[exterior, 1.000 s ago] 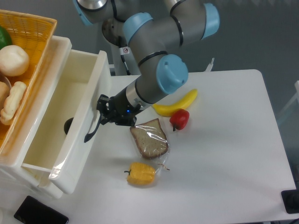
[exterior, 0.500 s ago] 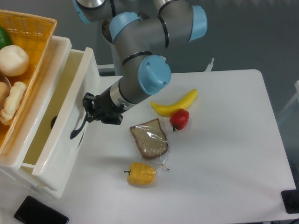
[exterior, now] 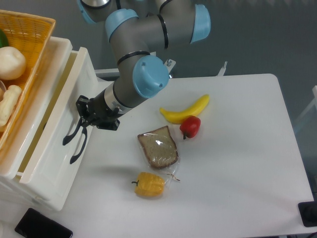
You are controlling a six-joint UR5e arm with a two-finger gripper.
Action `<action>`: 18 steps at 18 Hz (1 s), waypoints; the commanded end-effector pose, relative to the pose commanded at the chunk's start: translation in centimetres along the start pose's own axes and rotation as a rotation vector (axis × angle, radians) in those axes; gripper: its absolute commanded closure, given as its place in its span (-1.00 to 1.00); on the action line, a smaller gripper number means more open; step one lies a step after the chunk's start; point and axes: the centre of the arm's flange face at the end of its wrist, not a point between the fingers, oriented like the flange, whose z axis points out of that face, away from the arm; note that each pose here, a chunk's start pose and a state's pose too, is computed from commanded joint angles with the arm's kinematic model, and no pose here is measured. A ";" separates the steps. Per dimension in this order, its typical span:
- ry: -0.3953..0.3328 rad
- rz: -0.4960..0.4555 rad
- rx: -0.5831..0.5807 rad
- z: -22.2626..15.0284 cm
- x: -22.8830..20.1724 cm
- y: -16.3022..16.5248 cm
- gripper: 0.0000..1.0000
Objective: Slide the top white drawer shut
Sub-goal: 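Keep pushing the drawer front until the drawer sits flush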
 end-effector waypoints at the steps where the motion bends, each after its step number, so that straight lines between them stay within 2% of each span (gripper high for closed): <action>1: 0.003 -0.003 -0.003 0.2 -0.1 0.1 0.92; 18: 0.017 0.010 -0.051 3.1 0.6 -0.1 0.90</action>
